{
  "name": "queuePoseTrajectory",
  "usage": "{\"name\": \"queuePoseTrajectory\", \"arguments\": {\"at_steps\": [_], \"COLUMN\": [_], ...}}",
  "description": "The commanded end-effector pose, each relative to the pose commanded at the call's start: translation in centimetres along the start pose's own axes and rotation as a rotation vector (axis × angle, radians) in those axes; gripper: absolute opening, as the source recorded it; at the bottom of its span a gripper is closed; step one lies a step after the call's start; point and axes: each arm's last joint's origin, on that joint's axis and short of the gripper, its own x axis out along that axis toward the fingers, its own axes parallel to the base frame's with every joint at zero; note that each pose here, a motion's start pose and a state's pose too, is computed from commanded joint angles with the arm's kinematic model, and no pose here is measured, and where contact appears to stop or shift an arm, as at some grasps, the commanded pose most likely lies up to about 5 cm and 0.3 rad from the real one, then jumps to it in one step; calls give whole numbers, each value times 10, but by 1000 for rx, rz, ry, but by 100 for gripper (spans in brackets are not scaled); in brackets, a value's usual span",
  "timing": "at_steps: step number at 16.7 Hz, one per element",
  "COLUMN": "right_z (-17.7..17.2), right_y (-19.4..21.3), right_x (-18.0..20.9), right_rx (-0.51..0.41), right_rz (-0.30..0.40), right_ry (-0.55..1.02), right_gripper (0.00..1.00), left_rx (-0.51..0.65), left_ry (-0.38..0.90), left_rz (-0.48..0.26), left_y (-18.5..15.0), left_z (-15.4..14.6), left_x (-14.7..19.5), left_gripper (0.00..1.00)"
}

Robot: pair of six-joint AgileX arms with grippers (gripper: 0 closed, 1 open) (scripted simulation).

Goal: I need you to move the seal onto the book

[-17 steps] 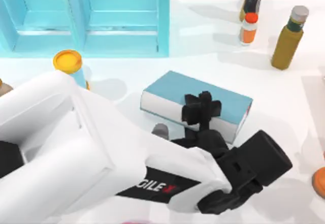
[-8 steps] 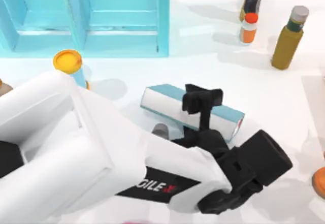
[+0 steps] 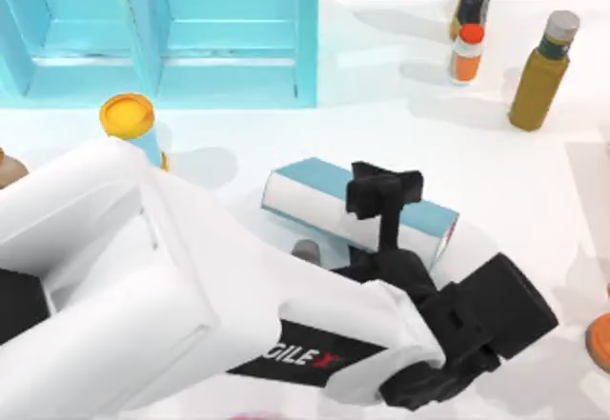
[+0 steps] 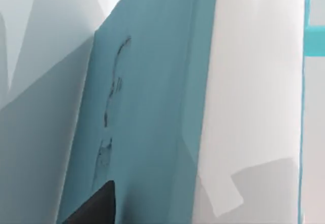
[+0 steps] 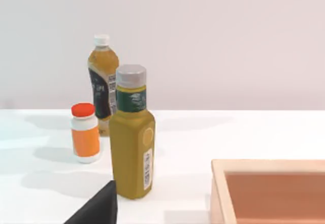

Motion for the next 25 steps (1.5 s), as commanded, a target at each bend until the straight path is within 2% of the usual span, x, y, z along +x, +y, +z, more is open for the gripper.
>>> {"name": "queuePoseTrajectory", "arguments": {"at_steps": [5,9,16,20,25], "right_z": [0,0,0,0,0], "right_y": [0,0,0,0,0], "right_x": [0,0,0,0,0], "right_rx": [0,0,0,0,0], "right_rz": [0,0,0,0,0], "right_ry": [0,0,0,0,0], "right_gripper": [100,100,100,100,100], "left_rx": [-34,-27,14,13,11], "left_ry": [19,12,-10,-6,-10], "left_rz": [31,51,16,-3,-3], "left_y": [15,28,31,28,27], "left_z": [-4,5,31,37,37], "left_x": [-35,-71,-122,-135,-133], "left_gripper": [100,100,100,100,100]}}
